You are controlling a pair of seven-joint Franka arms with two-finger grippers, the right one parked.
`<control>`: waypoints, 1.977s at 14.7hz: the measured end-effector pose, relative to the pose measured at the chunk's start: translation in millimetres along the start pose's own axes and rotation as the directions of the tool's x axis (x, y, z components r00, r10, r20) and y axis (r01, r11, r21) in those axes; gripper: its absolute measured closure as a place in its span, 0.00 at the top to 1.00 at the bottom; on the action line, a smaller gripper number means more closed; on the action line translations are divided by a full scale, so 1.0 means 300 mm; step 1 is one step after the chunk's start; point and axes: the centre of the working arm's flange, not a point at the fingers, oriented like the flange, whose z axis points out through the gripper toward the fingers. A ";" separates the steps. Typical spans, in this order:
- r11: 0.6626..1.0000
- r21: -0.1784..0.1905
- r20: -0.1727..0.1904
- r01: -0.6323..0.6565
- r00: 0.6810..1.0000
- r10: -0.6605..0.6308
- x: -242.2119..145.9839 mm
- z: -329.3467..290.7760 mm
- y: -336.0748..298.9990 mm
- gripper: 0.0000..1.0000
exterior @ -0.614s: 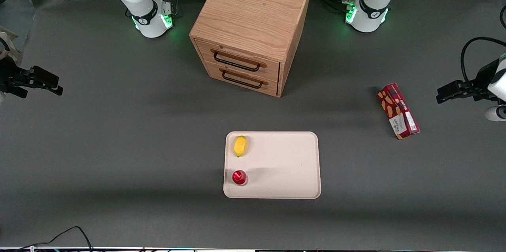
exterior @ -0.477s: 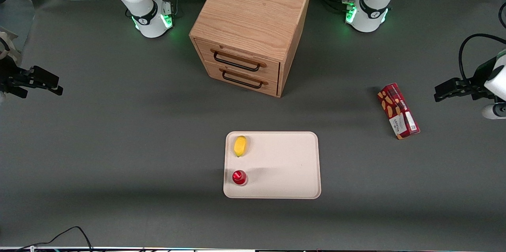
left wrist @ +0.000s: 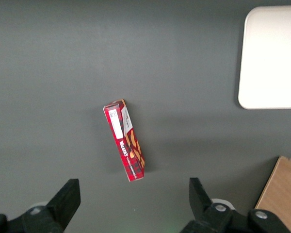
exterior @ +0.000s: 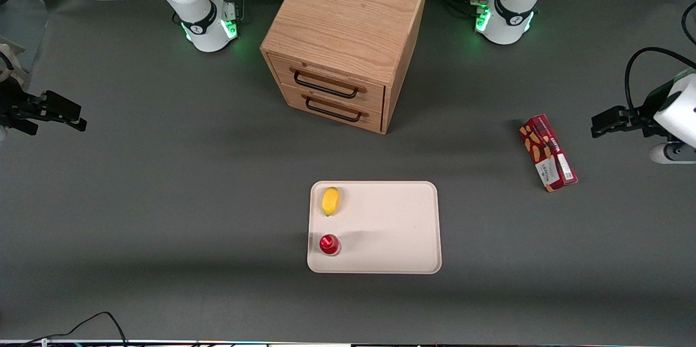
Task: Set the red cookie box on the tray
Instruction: 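Move the left gripper down over the red plaid cookie box, then close the left gripper on the end of the red cookie box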
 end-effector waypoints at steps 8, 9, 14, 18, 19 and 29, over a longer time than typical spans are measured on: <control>0.996 0.027 0.086 0.083 0.993 -0.085 0.042 0.536 -0.223 1.00; 0.995 0.028 0.085 0.096 0.992 -0.098 0.029 0.615 -0.249 1.00; 0.978 0.026 0.100 0.206 0.973 -0.207 -0.067 0.916 -0.243 1.00; 0.966 0.009 0.059 0.259 0.964 -0.259 -0.122 1.041 -0.239 1.00; 0.964 0.005 0.050 0.267 0.963 -0.267 -0.134 1.065 -0.239 1.00; 0.951 -0.031 0.000 0.308 0.951 -0.308 -0.168 1.176 -0.231 0.59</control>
